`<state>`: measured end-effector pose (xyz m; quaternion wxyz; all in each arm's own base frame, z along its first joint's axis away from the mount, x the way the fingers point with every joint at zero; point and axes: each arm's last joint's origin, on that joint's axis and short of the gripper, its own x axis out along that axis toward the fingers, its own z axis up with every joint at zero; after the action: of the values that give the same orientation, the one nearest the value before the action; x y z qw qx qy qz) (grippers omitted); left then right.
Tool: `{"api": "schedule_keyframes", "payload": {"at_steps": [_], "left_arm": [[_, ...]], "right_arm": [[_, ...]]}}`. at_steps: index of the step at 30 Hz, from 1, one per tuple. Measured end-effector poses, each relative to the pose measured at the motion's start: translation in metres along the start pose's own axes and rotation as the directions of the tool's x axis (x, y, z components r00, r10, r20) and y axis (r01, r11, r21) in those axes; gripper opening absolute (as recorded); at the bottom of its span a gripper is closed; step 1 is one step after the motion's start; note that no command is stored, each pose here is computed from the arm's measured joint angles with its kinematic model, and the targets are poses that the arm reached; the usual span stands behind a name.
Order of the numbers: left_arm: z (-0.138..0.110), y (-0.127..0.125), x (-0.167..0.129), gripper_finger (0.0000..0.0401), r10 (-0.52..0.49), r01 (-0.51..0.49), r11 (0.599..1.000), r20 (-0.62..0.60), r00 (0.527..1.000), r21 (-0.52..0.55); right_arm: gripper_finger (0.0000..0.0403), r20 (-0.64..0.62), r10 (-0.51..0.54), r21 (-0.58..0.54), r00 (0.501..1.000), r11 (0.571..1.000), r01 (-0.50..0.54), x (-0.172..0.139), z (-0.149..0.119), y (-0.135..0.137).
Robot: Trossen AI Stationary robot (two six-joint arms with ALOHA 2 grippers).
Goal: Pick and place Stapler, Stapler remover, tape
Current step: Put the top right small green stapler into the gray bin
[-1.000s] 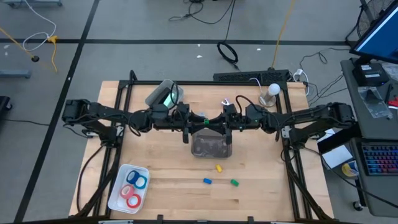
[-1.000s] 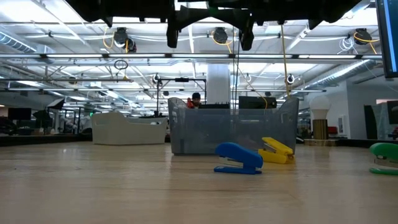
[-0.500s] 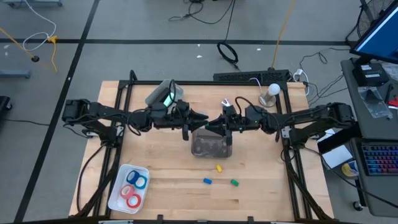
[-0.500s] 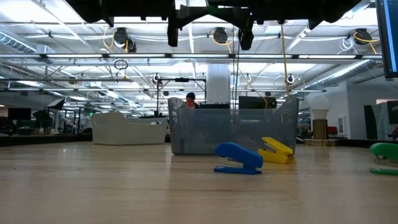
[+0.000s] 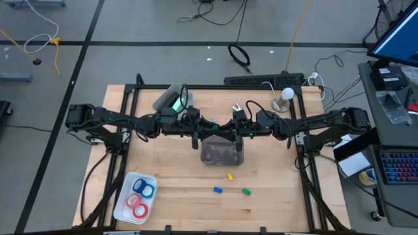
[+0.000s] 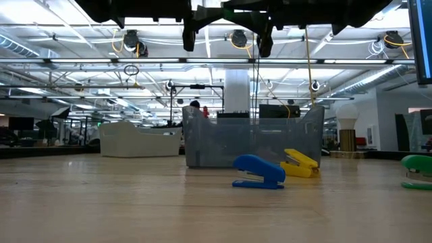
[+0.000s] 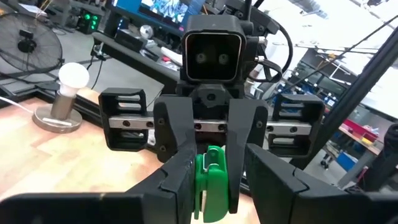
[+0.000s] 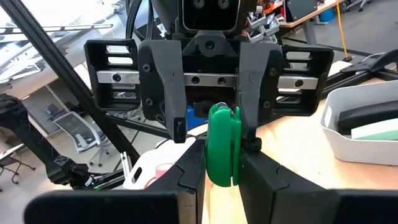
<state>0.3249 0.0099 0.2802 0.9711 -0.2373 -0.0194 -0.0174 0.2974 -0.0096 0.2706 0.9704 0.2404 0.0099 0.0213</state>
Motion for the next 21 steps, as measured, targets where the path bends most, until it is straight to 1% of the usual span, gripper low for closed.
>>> {"api": "schedule_keyframes", "payload": {"at_steps": [9, 12, 15, 16, 21], "left_arm": [[-0.0004, 0.0002, 0.0000, 0.0130, 0.003, -0.003, 1.000, -0.005, 1.000, -0.018], [-0.0004, 0.0004, 0.0000, 0.0104, 0.004, -0.004, 1.000, -0.006, 1.000, -0.017], [-0.0002, 0.0012, 0.0000, 0.0058, 0.005, -0.005, 1.000, -0.007, 1.000, -0.009], [0.0000, 0.0010, -0.0001, 0.0048, 0.000, 0.000, 1.000, -0.008, 1.000, -0.005], [0.0000, 0.0010, -0.0002, 0.0049, -0.004, 0.004, 1.000, -0.010, 1.000, 0.001]], "right_arm": [[0.0059, 0.004, -0.005, 0.000, 1.000, 1.000, 0.005, -0.0001, 0.0007, -0.0010], [0.0059, 0.005, -0.002, 0.000, 1.000, 1.000, 0.002, -0.0001, 0.0008, -0.0009], [0.0059, 0.006, 0.000, -0.001, 1.000, 1.000, 0.000, -0.0001, 0.0010, -0.0007], [0.0059, 0.008, 0.001, -0.002, 1.000, 1.000, -0.001, -0.0001, 0.0012, -0.0007], [0.0059, 0.008, 0.000, -0.006, 1.000, 1.000, 0.000, -0.0002, 0.0011, -0.0007]]}}
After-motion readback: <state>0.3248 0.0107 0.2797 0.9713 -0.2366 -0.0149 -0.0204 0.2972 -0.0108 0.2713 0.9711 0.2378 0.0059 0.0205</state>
